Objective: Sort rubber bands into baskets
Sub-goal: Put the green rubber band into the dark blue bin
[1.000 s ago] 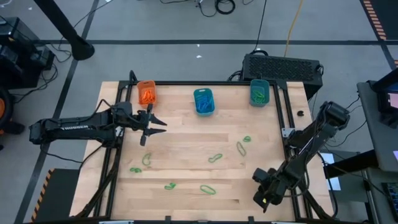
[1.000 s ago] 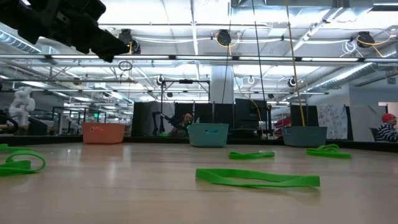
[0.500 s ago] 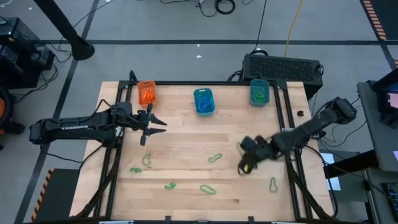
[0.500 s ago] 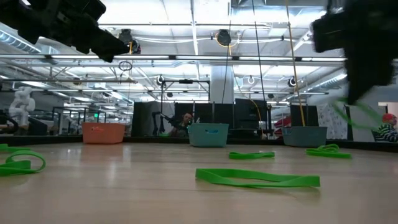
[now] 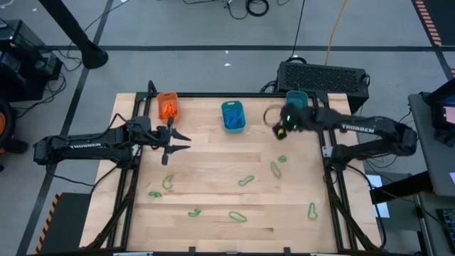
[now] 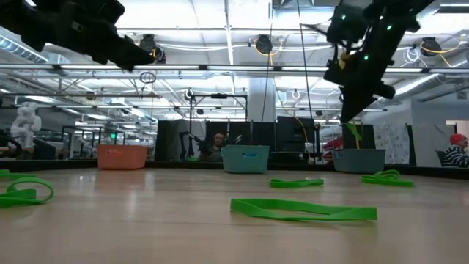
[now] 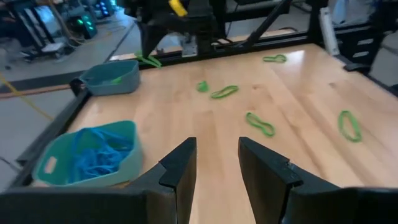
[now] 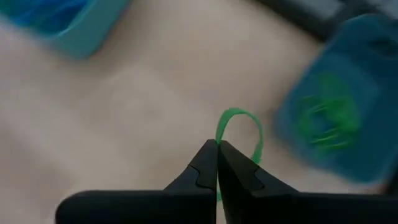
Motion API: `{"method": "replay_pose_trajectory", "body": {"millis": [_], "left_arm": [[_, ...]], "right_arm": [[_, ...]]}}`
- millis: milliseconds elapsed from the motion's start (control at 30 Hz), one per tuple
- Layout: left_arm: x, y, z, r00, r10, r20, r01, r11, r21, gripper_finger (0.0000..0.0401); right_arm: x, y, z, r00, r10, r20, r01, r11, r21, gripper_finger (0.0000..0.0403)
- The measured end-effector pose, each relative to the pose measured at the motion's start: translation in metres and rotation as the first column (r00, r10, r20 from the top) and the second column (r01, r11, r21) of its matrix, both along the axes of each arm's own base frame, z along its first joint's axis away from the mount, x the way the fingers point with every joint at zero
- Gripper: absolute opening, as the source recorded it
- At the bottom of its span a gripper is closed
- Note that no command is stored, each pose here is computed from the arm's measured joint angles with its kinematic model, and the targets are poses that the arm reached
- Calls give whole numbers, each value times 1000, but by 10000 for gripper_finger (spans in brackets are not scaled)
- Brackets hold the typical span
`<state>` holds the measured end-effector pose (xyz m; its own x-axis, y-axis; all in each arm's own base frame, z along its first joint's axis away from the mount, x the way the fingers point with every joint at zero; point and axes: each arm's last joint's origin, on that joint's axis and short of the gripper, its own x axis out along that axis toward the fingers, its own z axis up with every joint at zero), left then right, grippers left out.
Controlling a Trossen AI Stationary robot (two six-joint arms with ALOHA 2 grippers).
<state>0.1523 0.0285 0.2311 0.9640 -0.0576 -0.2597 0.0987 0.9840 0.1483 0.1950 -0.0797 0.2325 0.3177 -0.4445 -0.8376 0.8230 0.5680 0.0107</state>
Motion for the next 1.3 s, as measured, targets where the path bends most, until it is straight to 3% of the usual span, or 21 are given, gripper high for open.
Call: {"method": "replay_pose_trajectory", "body": {"millis": [233,400,533,700,967,1300], "left_arm": [[1,1,5,998,8,55,-12,998,67,128],[1,3,6,997,37,68,-45,992,121,128],[2,4,7,993,85,76,-95,987,133,128],[1,8,6,972,229,58,-235,965,121,128],[0,8,3,969,244,25,-246,964,105,128],[-1,8,-1,968,252,-20,-249,965,78,128]], "right_arm": [[-30,-58,12,988,-149,-51,146,987,-67,0],[-45,-79,6,977,-197,-79,195,980,-30,0],[-50,-96,-5,963,-237,-126,237,971,-14,0],[-48,-112,-22,949,-265,-170,270,963,7,0],[-44,-124,-40,937,-286,-200,299,954,35,3],[-48,-126,-46,918,-311,-246,331,943,44,88]]}}
